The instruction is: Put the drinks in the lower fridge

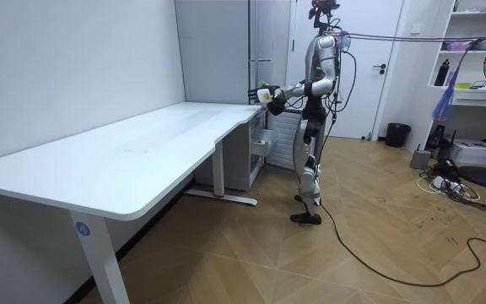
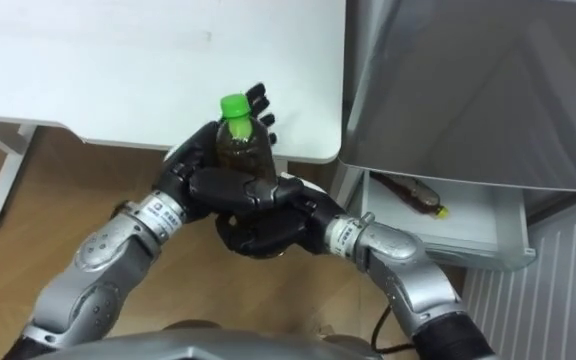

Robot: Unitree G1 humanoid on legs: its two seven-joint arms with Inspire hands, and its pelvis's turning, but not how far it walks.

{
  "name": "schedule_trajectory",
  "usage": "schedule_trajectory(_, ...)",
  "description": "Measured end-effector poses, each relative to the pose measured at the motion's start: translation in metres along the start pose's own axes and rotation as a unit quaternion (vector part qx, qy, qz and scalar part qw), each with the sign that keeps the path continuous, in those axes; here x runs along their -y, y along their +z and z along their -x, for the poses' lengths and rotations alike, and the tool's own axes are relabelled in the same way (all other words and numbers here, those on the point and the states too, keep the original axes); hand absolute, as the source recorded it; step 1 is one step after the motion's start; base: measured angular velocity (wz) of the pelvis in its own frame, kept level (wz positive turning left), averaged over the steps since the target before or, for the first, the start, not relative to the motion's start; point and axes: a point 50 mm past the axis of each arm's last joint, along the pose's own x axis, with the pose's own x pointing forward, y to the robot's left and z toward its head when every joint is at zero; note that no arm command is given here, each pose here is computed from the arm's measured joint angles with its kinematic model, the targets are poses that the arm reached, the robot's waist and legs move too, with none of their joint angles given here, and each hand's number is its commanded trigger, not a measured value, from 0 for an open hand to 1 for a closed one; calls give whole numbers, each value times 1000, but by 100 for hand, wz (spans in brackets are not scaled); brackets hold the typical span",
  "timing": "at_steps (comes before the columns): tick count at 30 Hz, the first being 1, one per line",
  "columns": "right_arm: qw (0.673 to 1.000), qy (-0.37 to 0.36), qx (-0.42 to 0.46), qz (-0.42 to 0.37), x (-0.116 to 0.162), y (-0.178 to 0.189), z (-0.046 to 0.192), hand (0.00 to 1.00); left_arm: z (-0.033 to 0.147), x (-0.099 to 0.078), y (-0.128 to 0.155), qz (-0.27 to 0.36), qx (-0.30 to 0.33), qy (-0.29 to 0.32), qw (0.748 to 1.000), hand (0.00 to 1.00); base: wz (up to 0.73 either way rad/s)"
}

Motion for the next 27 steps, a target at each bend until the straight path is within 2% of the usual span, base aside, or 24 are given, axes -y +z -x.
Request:
schedule_trajectory(6, 999, 25, -32, -7, -5, -14, 6, 100, -4, 6, 37, -27, 87, -22, 996, 0, -1)
schedule_trajectory(12, 999, 26, -31, -5, -3, -13, 9, 100, -4, 5, 53, -44, 123, -25, 991, 0, -1)
schedule_trajectory(15, 999, 22, -36, 1, -1, -13, 12, 100, -1, -3, 70, -57, 166, 6, 984, 0, 0)
schedule_trajectory(21, 999, -5, -41, 5, 5, -18, 24, 100, 20, -19, 109, -89, 268, 87, 955, 0, -1)
schedule_trajectory(27, 999, -23, -39, 9, 12, -18, 33, 100, 41, -41, 128, -116, 316, 202, 920, 0, -1)
